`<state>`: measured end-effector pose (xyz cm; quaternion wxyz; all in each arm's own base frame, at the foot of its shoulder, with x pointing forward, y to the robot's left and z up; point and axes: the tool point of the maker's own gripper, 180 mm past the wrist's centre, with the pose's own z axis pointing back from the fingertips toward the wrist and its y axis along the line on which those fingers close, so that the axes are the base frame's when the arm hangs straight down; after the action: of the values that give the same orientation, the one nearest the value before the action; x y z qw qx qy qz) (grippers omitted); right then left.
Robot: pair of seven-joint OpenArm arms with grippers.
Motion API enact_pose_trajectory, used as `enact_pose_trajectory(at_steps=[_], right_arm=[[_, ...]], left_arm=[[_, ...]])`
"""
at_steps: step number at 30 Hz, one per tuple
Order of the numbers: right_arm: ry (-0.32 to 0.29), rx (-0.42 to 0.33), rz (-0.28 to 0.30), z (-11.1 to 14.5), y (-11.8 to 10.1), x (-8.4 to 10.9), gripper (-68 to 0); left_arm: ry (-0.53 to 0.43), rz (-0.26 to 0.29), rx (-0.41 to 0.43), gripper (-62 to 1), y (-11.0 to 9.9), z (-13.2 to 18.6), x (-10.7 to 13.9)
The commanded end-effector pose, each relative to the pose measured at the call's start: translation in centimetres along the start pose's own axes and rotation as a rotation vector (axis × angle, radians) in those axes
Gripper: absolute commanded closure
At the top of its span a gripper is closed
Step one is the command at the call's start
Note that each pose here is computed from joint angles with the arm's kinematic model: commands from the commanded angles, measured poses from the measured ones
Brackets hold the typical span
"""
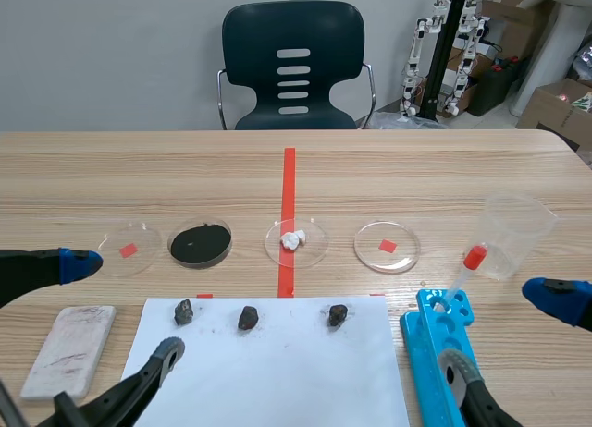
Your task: Return to the home posture
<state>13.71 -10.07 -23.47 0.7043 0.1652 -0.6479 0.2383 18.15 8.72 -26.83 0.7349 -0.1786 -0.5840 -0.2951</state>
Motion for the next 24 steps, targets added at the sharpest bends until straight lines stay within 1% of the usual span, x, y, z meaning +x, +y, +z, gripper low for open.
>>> enact_pose_trajectory(at_steps=[1,6,11,16,20,24], right_arm=[[-0.033,-0.010,0.015,-0.2,-0.5,0.7,-47.5],[-0.033,-0.010,0.015,-0.2,-0.5,0.7,-47.5],[-0.033,-0.010,0.015,-0.2,-0.5,0.7,-47.5],[-0.033,-0.010,0.015,-0.2,-0.5,0.7,-47.5],[-0.033,-0.010,0.015,-0.2,-0.5,0.7,-47.5],[-0.033,-0.010,0.015,-0.2,-0.5,0.7,-47.5]], left_arm=[[-0.047,0.002,-0.004,-62.3,-0.5,0.1,1.2],[-0.087,0.029,-0.001,-62.3,-1.2,1.8,1.8],[-0.100,0.042,0.020,-62.3,-1.1,3.1,1.8],[-0.095,0.025,0.057,-62.3,-0.2,3.5,1.7],[-0.095,0.006,0.104,-62.3,1.0,3.8,1.8],[-0.093,-0.005,0.116,-62.3,1.5,4.0,1.9]])
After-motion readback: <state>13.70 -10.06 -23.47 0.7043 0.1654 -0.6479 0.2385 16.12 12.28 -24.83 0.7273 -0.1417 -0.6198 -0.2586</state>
